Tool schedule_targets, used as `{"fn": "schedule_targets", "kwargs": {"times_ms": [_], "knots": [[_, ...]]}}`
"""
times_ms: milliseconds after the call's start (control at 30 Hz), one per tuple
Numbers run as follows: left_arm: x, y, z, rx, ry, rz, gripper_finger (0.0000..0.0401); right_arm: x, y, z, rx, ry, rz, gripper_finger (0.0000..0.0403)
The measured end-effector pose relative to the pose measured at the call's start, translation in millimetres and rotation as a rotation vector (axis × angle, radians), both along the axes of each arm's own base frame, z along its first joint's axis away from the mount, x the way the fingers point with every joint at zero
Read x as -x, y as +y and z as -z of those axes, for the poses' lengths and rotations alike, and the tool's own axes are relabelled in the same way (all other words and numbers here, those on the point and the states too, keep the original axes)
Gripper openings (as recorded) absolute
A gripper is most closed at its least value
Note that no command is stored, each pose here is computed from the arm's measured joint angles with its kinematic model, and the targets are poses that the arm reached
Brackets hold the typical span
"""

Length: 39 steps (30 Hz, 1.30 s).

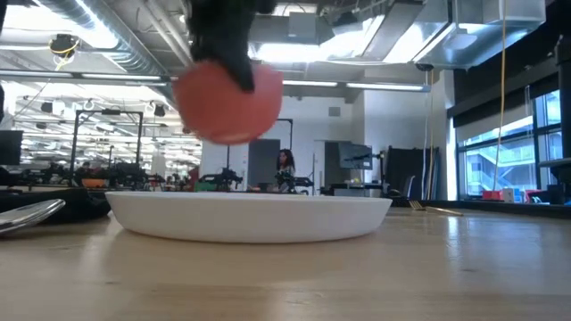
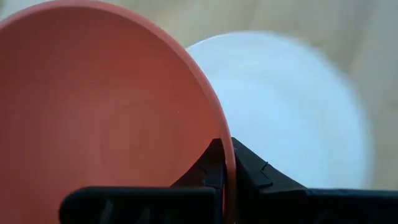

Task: Set table place
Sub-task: Put the orange bowl on the white plate

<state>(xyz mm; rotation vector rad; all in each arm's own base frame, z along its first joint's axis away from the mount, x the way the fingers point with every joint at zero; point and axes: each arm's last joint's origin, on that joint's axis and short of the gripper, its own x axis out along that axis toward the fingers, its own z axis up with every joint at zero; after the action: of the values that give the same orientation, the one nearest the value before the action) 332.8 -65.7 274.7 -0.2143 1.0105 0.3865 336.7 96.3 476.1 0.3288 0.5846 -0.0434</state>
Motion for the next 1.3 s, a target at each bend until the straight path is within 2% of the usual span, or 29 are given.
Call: {"fn": "schedule_targets", "kwargs": {"times_ms": [133,367,767,967,1300], "knots": [[0.1,-25.3,0.1,0.046,-0.028,-0.013,0.0002,0.0,0.1,0.1,0.006,0.001,-0.007,0.009],[-17.9,-54.7,34.5,0.128,-0.01,-0.005,0.0001,0.0,0.1,0.0,0.039,-0.002,-0.03,0.009],[-70.5,-81.2,60.2,0.089,0.065,0.083,0.0,1.2,0.6,1.8,0.028,0.023,-0.06,0.009],[-72.7,-79.9,75.1,0.009,0.239,0.064,0.0,3.1,3.9,3.1,0.024,0.041,-0.079,0.009],[-75.6,-91.0,74.6,0.056,0.178,0.068,0.0,3.5,4.4,3.5,0.023,0.046,-0.085,0.009]]}}
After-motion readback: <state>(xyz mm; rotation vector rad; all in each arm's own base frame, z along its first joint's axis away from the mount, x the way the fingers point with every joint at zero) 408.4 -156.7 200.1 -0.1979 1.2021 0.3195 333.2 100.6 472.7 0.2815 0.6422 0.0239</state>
